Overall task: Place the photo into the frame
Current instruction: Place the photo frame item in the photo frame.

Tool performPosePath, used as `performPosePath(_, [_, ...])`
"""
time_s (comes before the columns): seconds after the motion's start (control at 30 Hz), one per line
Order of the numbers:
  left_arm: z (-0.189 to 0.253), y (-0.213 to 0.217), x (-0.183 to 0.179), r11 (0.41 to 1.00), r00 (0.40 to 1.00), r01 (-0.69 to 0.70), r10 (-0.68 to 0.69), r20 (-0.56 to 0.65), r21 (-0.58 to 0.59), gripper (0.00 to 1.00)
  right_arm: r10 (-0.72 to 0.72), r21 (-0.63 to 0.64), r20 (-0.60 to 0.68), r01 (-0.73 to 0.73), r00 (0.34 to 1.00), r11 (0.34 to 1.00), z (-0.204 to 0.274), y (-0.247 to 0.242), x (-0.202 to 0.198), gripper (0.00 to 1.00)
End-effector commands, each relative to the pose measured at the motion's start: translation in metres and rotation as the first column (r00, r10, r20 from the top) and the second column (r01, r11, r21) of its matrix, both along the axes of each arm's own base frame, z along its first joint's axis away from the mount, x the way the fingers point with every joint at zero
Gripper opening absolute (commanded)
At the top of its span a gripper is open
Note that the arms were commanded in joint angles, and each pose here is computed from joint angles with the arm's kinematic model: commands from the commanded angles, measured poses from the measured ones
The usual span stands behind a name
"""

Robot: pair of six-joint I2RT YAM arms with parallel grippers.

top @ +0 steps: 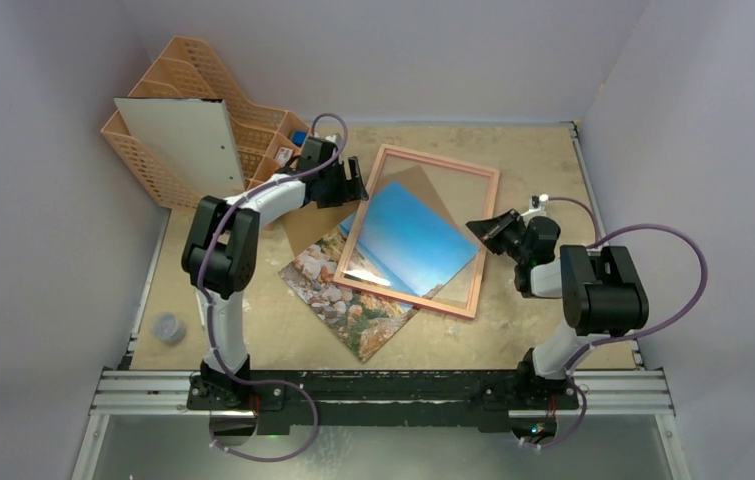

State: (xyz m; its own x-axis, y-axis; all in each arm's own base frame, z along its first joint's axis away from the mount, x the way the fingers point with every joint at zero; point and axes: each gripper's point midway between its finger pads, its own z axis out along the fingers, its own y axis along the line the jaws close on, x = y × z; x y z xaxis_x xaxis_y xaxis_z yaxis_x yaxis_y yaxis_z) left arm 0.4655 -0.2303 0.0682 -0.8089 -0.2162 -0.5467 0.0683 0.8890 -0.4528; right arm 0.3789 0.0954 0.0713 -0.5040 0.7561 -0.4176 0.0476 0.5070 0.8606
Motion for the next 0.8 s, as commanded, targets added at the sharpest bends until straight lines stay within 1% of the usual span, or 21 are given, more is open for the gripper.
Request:
performPosePath(0.0, [0.012, -0.009, 0.009, 0.999, 0.999, 0.023, -0.022, 0.033, -0.023, 0.75, 0.112, -0.042, 0.087, -0.108, 0.990, 0.993, 0.014, 0.011, 0.006, 0.00])
performPosePath(0.27, [0.001, -0.011, 0.011, 0.999, 0.999, 0.035, -0.035, 0.018, -0.017, 0.73, 0.169, -0.047, 0.036, -0.167, 0.985, 0.985, 0.003, 0.016, 0.003, 0.00])
performPosePath(0.77, [-0.023, -0.021, 0.012, 0.996, 0.997, 0.073, -0.073, -0.014, -0.043, 0.61, 0.175, -0.052, -0.008, -0.175, 0.985, 0.983, -0.012, 0.016, 0.007, 0.00])
